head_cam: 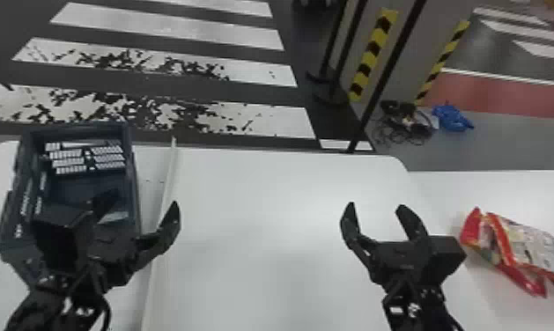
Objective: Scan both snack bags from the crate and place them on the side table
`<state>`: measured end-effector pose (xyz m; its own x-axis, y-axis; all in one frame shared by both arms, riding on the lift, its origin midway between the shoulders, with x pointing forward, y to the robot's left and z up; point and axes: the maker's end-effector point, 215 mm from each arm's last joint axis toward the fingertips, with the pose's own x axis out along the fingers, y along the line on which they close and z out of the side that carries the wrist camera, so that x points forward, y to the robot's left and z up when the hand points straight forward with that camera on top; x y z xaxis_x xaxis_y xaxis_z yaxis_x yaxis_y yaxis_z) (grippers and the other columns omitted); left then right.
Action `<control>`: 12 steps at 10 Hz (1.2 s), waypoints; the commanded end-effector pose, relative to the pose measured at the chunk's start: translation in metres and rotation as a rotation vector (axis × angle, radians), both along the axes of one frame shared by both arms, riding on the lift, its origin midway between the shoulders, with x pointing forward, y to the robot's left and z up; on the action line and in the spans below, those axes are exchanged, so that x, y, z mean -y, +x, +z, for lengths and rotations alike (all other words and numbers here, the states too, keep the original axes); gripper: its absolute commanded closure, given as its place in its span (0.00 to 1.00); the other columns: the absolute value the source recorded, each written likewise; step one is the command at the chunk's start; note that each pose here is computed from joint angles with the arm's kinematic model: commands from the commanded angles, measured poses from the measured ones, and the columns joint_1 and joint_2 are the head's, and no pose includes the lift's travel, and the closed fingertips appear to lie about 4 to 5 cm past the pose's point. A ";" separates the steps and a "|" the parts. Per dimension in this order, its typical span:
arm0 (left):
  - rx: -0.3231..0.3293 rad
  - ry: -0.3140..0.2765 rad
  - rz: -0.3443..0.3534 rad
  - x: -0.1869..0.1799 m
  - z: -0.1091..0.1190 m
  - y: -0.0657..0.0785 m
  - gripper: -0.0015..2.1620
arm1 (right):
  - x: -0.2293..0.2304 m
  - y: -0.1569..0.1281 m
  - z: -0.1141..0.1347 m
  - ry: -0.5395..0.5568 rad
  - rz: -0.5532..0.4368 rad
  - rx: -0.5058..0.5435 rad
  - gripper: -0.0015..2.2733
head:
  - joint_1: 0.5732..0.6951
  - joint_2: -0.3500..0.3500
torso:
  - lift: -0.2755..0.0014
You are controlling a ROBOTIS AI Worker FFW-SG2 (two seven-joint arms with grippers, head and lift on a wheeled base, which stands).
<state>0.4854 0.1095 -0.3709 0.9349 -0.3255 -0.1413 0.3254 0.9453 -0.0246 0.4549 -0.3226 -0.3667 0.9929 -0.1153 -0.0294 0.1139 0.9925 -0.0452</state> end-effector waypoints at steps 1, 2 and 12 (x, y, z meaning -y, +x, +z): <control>0.001 -0.003 0.001 0.001 0.001 0.000 0.04 | 0.000 0.000 0.000 0.002 0.000 0.001 0.03 | 1.00 0.15 | 0.64; 0.001 -0.003 0.001 0.001 0.001 0.000 0.04 | 0.000 0.000 0.000 0.002 0.000 0.001 0.03 | 1.00 0.15 | 0.64; -0.003 -0.004 -0.001 0.002 -0.001 -0.002 0.04 | 0.000 -0.002 -0.001 0.001 -0.003 0.001 0.03 | 1.00 0.14 | 0.64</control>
